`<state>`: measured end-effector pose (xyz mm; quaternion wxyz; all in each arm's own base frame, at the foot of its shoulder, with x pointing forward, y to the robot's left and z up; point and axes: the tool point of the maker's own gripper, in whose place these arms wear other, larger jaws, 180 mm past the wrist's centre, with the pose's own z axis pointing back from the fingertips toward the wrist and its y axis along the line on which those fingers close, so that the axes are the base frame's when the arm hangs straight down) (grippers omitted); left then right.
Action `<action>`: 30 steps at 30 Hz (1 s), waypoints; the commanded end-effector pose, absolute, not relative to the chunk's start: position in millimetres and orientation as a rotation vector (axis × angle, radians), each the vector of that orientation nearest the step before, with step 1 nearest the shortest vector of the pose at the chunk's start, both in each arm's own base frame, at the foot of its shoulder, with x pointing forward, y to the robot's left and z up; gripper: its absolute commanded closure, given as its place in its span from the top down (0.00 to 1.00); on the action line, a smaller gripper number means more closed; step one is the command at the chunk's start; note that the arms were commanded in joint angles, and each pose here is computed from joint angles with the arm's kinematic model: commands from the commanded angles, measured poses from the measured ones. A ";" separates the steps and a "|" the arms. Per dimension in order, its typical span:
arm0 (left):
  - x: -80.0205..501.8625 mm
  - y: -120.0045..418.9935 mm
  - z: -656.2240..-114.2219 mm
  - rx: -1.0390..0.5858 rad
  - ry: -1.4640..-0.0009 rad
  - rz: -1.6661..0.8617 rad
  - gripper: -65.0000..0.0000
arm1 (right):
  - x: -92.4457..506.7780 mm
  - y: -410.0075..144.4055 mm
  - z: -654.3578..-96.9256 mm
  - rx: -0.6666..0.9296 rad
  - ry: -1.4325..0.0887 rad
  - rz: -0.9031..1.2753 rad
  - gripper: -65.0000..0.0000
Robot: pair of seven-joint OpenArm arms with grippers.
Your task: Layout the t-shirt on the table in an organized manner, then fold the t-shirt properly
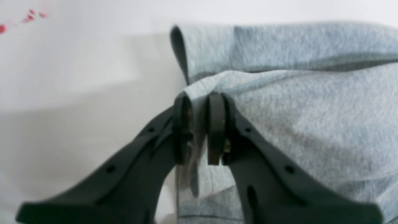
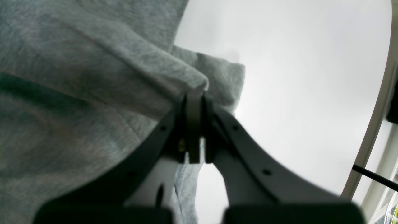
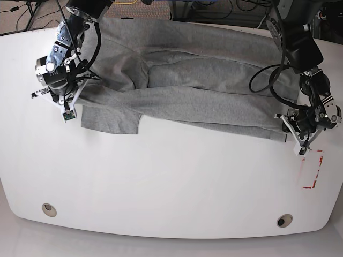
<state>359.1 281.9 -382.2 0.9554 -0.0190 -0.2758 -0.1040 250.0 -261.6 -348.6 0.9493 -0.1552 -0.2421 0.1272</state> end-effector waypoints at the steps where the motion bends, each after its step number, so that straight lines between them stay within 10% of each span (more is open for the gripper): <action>1: 365.9 290.3 -368.3 -0.011 -0.596 -0.217 0.13 | 257.1 -263.6 -338.6 -0.331 -0.530 0.259 0.01; 10: 360.5 290.9 -373.5 -0.011 -0.581 -0.216 0.36 | 257.1 -263.6 -338.6 -0.331 -0.530 0.259 0.01; 22: 360.1 289.3 -375.3 -0.017 -0.577 -0.215 0.25 | 257.1 -263.6 -338.6 -0.331 -0.530 0.259 0.01; 30: 359.8 289.5 -375.9 -0.017 -0.575 -0.215 0.48 | 257.1 -263.6 -338.6 -0.331 -0.530 0.259 0.01</action>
